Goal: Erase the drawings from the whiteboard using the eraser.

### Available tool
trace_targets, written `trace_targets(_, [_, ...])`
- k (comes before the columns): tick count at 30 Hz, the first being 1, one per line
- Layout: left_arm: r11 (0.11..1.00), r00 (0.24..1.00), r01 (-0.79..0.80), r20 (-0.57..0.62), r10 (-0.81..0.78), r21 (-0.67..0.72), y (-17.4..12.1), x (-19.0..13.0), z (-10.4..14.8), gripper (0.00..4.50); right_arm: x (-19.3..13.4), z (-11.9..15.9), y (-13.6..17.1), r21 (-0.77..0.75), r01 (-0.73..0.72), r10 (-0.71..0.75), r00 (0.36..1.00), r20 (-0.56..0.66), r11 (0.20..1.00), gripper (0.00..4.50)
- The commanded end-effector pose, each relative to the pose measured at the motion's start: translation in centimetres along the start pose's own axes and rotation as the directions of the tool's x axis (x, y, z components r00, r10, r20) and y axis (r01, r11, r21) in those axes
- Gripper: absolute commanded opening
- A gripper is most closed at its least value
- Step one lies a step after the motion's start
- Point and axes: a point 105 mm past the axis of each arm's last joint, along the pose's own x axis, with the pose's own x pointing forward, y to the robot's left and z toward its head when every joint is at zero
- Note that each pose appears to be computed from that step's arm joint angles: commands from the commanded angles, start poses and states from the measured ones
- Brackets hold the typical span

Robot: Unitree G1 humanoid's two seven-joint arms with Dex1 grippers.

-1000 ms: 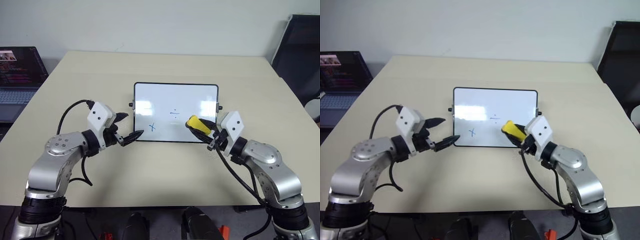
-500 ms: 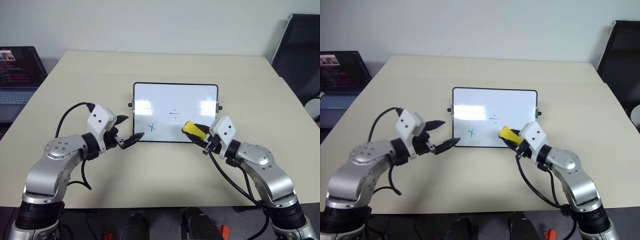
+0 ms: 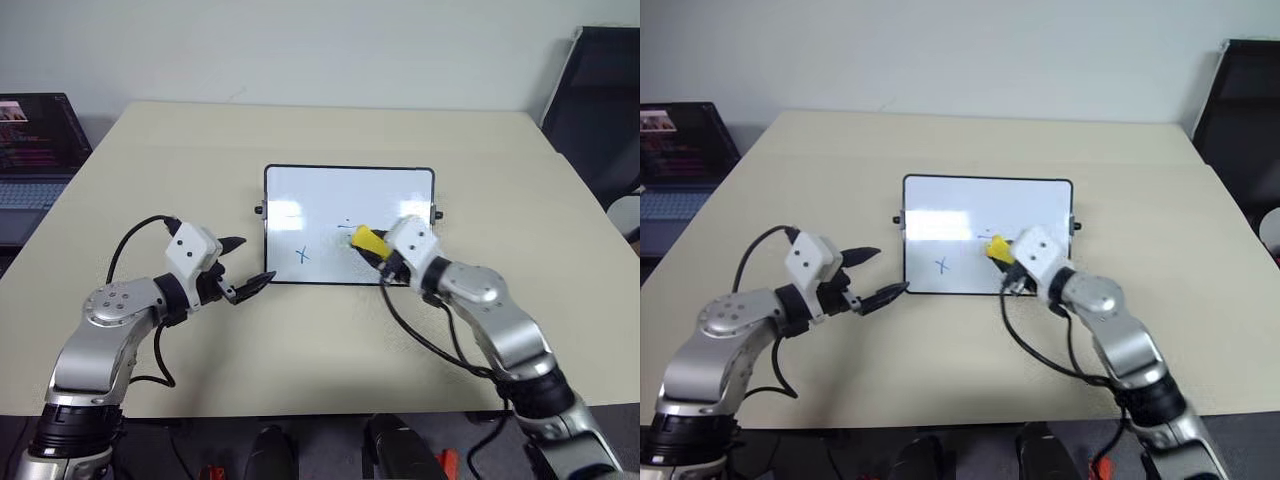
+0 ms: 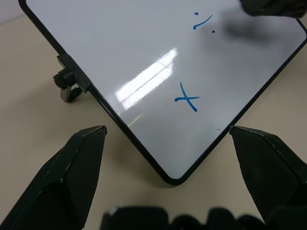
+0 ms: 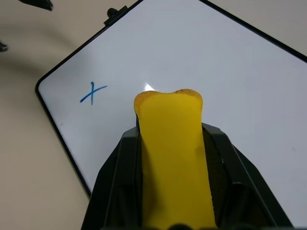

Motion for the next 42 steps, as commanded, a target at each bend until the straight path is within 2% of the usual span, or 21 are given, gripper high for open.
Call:
trace_targets(1, [0.999, 0.999, 0.018, 0.03, -0.02, 0.045, -0.2, 0.2, 0.9, 4.5, 1.4, 1.4, -1.8, -0.087, 0.078, -0.076, 0.997, 0.029, 0.993, 1.3])
trace_targets(6, [0.998, 0.999, 0.027, 0.034, -0.029, 0.049, -0.3, 0.4, 0.9, 4.5, 2.6, 0.9, -2.3, -0.133, 0.063, -0.064, 0.998, -0.01, 0.989, 1.3])
trace_targets(9, [0.998, 0.999, 0.03, 0.04, -0.032, 0.051, -0.4, 0.6, 1.3, 4.5, 2.0, -1.8, -0.2, -0.148, -0.118, 0.096, 0.984, -0.148, 0.982, 1.3])
trace_targets(11, [0.998, 0.999, 0.034, 0.041, -0.036, 0.051, -0.5, 0.6, 1.4, 4.5, 1.7, -2.1, 0.4, -0.156, -0.164, 0.137, 0.976, -0.17, 0.974, 1.3])
trace_targets(13, [0.998, 0.998, 0.037, 0.041, -0.039, 0.052, -0.6, 0.7, 1.5, 4.5, 1.8, -1.9, -0.1, -0.172, -0.134, 0.105, 0.98, -0.169, 0.976, 1.3])
trace_targets(17, [0.998, 0.998, 0.041, 0.049, -0.044, 0.056, -0.6, 1.0, 2.0, 4.5, 2.2, -1.2, -4.0, -0.257, 0.069, -0.108, 0.984, -0.142, 0.964, 1.3])
trace_targets(19, [0.997, 0.997, 0.047, 0.052, -0.05, 0.057, -0.8, 1.2, 2.2, 4.5, 2.3, -0.8, -4.6, -0.251, 0.104, -0.137, 0.984, -0.117, 0.962, 1.3])
trace_targets(25, [0.997, 0.997, 0.053, 0.056, -0.056, 0.06, -1.0, 1.5, 2.8, 4.5, 2.7, -0.9, -0.6, -0.195, -0.084, 0.062, 0.991, -0.121, 0.977, 1.3])
trace_targets(29, [0.997, 0.997, 0.055, 0.057, -0.058, 0.061, -1.0, 1.6, 3.0, 4.5, 3.0, -1.1, 1.0, -0.176, -0.147, 0.124, 0.984, -0.131, 0.973, 1.3])
trace_targets(31, [0.997, 0.997, 0.056, 0.057, -0.059, 0.061, -1.1, 1.6, 3.1, 4.5, 3.2, -1.3, 0.9, -0.182, -0.134, 0.109, 0.984, -0.139, 0.974, 1.3])
trace_targets(34, [0.997, 0.997, 0.057, 0.056, -0.06, 0.061, -1.1, 1.6, 3.2, 4.5, 3.7, -0.7, -1.0, -0.22, -0.004, -0.02, 0.994, -0.108, 0.975, 1.3])
trace_targets(36, [0.996, 0.997, 0.058, 0.055, -0.061, 0.06, -1.2, 1.6, 3.3, 4.5, 3.9, -0.6, -1.6, -0.237, 0.025, -0.051, 0.994, -0.101, 0.971, 1.3])
trace_targets(42, [0.996, 0.996, 0.06, 0.058, -0.063, 0.06, -1.3, 1.6, 3.6, 4.5, 2.2, -3.9, -0.4, -0.165, -0.12, 0.079, 0.968, -0.237, 0.979, 1.3])
